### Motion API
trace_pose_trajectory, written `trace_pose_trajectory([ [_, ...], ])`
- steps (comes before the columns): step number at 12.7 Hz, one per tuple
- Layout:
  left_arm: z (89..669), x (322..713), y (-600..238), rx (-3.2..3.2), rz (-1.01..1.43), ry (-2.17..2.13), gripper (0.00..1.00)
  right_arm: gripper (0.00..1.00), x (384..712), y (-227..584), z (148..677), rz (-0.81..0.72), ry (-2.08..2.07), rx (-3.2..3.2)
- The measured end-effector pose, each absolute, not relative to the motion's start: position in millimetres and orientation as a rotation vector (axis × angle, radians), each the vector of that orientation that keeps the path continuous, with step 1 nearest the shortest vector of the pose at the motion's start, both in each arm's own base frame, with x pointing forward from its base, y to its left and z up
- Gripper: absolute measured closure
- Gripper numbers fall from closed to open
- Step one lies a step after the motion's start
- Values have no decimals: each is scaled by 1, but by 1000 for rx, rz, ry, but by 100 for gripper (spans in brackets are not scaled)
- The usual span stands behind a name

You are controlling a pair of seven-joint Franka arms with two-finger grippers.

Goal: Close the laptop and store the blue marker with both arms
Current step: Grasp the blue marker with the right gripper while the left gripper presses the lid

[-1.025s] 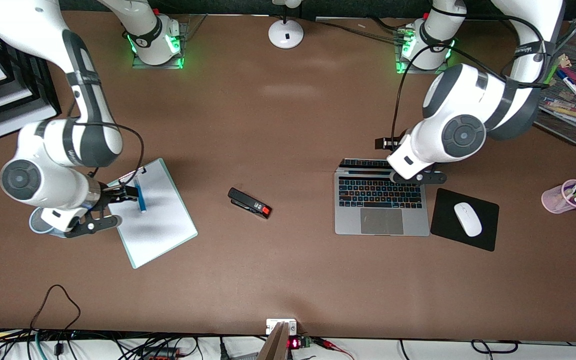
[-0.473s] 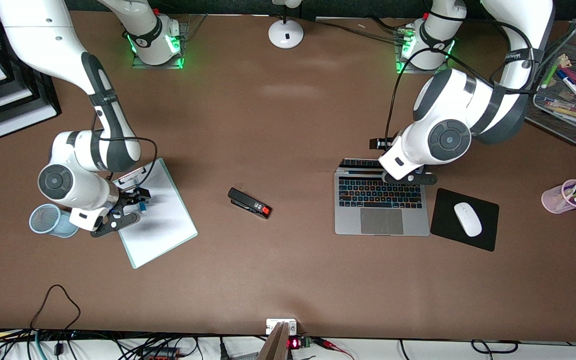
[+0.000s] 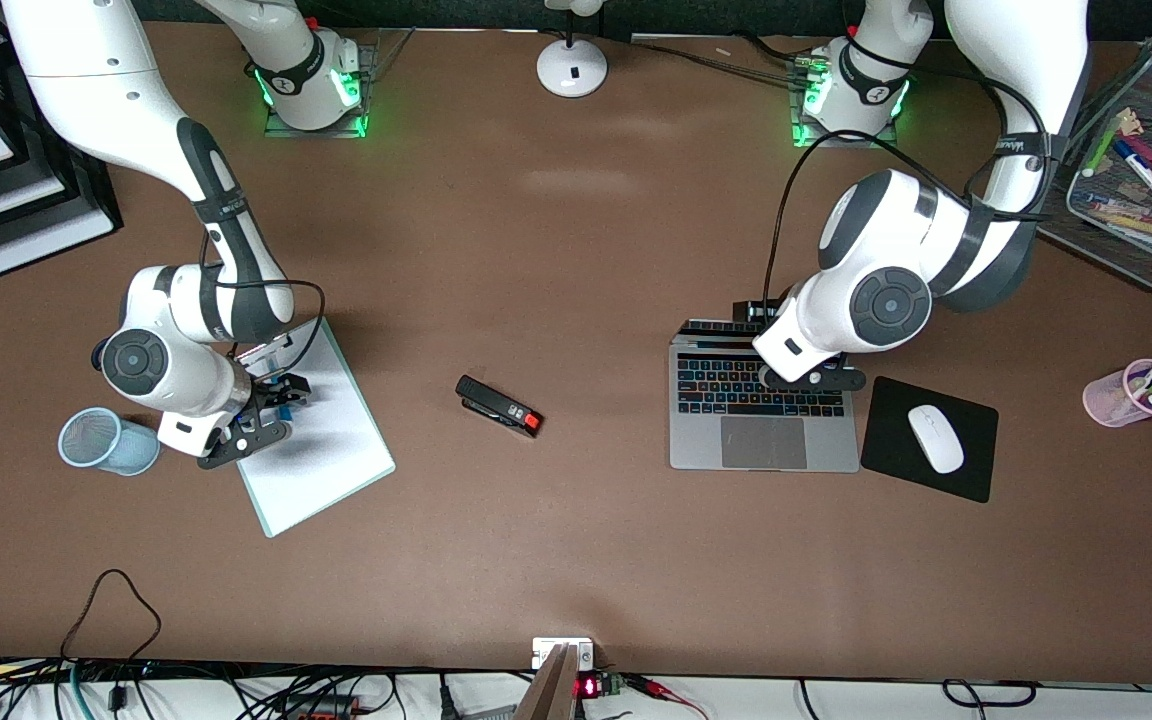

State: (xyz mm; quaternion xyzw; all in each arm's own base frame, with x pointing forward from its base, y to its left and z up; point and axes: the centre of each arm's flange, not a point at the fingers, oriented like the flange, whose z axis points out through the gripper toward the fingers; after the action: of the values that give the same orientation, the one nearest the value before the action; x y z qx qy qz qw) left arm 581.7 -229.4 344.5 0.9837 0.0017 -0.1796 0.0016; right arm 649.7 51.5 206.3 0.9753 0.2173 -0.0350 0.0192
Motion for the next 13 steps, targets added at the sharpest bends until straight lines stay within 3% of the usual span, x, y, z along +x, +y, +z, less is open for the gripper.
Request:
trace_pose_trajectory([
  [4,338,590,-231,3084,-526,9,0,4,650,52,196,-83,679,3023],
  [9,322,597,-232,3074,-506,16,0,22,650,52,192,-87,679,3023],
  [10,321,598,-233,3073,-496,17,0,22,650,52,192,-87,679,3023],
  [11,321,599,-233,3072,-485,19,0,32,650,52,192,-87,679,3023],
  [13,319,602,-234,3068,-456,22,0,33,649,52,189,-92,679,3023],
])
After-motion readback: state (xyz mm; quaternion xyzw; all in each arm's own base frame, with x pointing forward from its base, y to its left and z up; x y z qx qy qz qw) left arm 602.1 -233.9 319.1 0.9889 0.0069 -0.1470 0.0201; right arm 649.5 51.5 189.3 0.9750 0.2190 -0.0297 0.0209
